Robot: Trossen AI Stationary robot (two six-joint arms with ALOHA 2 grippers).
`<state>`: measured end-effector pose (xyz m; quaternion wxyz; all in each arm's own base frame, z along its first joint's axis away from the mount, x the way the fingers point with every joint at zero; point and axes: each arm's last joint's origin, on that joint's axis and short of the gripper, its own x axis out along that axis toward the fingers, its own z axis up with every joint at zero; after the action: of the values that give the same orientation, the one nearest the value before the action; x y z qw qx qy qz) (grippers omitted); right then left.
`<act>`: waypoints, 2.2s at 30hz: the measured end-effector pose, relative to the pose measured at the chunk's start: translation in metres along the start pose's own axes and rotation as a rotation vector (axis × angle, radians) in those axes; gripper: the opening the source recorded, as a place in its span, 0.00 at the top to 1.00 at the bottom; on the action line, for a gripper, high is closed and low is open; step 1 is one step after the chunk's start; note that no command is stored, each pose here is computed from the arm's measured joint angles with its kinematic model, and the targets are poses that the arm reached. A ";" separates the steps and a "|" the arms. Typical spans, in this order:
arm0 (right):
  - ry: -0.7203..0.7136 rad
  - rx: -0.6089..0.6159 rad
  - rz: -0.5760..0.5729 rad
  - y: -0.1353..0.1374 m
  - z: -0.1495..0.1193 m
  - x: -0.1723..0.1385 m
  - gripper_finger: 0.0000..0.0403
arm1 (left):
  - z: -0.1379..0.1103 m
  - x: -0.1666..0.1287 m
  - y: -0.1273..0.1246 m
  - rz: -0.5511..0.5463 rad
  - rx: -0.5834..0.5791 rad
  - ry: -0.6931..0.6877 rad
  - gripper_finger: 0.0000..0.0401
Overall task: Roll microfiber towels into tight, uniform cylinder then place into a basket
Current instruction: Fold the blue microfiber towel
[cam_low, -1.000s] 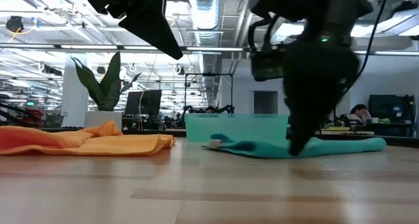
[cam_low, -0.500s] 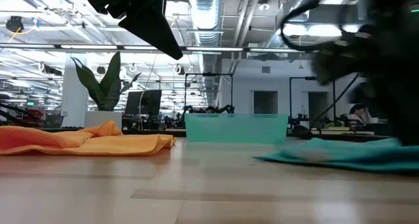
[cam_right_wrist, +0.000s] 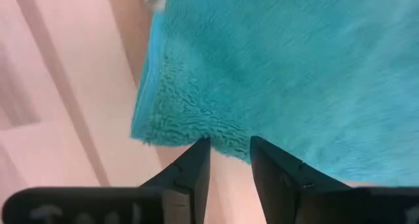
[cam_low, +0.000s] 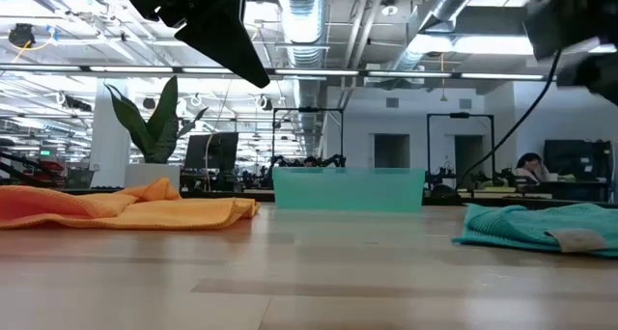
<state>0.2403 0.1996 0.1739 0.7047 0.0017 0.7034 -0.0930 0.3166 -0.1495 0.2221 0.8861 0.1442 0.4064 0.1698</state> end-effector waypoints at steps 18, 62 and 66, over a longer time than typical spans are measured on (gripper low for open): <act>-0.455 0.219 -0.553 -0.055 -0.011 -0.043 0.67 | 0.000 0.000 0.000 0.000 -0.006 0.001 0.81; -0.273 0.787 -0.112 -0.161 -0.003 0.064 0.67 | 0.002 0.005 0.006 0.012 -0.021 0.009 0.81; -0.265 0.813 -0.092 -0.163 0.003 0.070 0.67 | 0.002 0.005 0.006 0.012 -0.021 0.009 0.81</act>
<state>0.2207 0.0296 0.1257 0.7262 0.2359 0.5123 -0.3931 0.3198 -0.1427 0.2221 0.8847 0.1365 0.4078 0.1800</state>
